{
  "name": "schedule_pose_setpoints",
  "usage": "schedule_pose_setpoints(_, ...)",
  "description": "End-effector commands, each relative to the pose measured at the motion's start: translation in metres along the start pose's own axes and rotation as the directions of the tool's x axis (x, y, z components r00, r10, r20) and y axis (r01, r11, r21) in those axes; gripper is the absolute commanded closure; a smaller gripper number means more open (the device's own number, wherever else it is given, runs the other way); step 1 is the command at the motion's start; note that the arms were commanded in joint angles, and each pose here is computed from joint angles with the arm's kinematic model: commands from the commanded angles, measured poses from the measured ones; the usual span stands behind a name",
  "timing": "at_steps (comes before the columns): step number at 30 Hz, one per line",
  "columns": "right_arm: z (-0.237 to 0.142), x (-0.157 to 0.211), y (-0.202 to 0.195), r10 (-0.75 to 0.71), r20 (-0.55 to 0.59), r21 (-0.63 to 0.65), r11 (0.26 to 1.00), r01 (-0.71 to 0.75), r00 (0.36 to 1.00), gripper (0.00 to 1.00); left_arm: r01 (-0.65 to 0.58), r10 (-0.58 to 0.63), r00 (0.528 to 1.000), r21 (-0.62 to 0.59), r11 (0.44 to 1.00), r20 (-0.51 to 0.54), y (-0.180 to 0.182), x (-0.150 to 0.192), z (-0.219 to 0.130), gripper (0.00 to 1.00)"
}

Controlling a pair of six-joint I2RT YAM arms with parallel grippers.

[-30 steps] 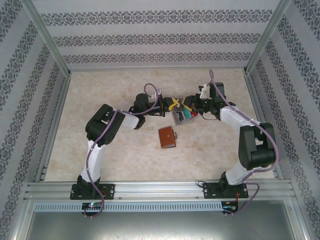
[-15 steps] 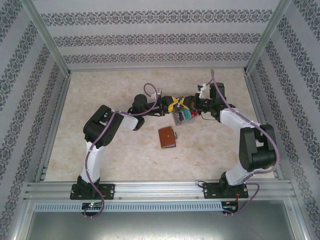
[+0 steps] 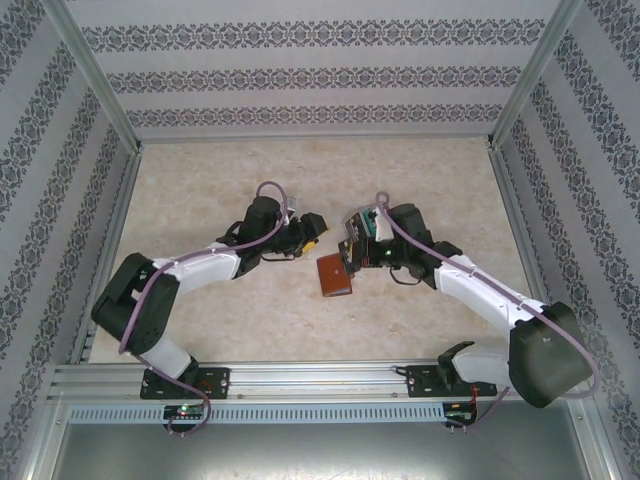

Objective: Put the credit cards into the card holder

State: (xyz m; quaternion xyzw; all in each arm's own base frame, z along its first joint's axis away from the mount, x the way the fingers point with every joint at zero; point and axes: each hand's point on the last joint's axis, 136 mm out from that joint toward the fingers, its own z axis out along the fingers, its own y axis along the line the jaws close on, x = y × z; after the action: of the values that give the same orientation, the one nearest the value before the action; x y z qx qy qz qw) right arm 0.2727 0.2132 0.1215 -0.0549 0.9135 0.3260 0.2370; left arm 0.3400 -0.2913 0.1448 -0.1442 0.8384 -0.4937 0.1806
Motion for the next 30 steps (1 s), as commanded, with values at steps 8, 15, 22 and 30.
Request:
schedule_pose_setpoints(8, 0.011, 0.018, -0.039, -0.058, -0.017, 0.224, 0.973, 0.06, 0.998, 1.0, -0.015, 0.001, 0.997, -0.179, 0.984, -0.078, 0.057, 0.028, 0.005, 0.36)
schedule_pose_setpoints(15, 0.03, 0.022, -0.04, -0.014, -0.055, 0.191, 0.981, 0.024, 0.998, 1.0, -0.032, 0.007, 0.992, -0.203, 0.979, -0.125, 0.059, 0.034, 0.014, 0.34)
schedule_pose_setpoints(22, 0.035, 0.011, -0.017, 0.018, -0.028, 0.084, 0.996, -0.016, 0.999, 1.0, -0.046, 0.012, 0.989, -0.227, 0.973, -0.148, 0.061, 0.039, 0.015, 0.32)
schedule_pose_setpoints(30, 0.038, 0.005, 0.006, 0.079, -0.02, -0.025, 0.997, -0.079, 0.997, 1.0, -0.077, 0.038, 0.989, -0.272, 0.959, -0.145, 0.058, 0.035, 0.007, 0.24)
